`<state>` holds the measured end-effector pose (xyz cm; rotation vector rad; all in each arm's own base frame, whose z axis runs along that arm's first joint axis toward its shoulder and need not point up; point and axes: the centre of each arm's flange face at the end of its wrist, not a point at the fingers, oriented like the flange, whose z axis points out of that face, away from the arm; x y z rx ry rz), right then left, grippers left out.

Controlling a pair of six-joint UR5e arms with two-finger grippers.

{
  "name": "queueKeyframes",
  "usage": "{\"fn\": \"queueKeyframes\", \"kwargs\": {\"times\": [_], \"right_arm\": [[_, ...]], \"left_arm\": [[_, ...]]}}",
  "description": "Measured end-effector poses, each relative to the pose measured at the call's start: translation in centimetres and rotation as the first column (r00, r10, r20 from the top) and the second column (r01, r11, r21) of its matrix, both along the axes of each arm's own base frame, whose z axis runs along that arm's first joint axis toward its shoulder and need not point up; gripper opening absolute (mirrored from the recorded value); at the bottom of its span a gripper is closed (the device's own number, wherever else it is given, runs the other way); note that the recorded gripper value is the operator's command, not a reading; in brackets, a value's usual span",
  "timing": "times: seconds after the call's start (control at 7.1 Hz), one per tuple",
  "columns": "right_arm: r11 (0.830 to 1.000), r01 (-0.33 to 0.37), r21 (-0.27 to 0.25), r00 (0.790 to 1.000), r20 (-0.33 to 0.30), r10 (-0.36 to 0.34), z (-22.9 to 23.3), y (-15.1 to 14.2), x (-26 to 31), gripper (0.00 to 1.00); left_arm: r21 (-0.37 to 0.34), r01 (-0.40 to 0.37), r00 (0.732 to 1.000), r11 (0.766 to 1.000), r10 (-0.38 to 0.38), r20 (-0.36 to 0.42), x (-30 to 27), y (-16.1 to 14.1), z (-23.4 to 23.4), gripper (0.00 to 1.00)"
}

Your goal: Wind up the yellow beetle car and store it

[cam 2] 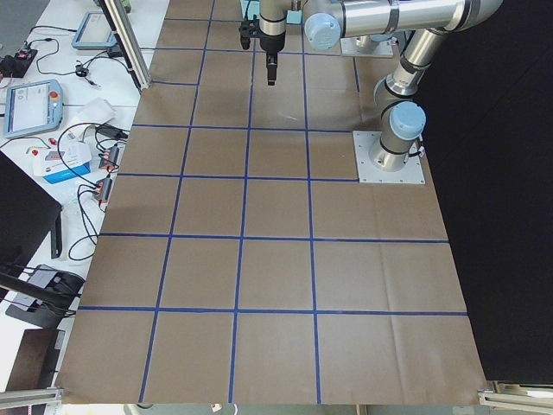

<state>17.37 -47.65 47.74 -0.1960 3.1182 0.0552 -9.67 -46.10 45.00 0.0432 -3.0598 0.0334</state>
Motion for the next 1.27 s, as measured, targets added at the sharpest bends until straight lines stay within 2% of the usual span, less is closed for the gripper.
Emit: {"fn": "queueKeyframes", "kwargs": {"times": [1.27], "right_arm": [[1.000, -0.001, 0.001, 1.000, 0.003, 0.001, -0.29, -0.05, 0.03, 1.00]], "left_arm": [[-0.002, 0.015, 1.000, 1.000, -0.015, 0.004, 0.04, 0.10, 0.11, 1.00]]}}
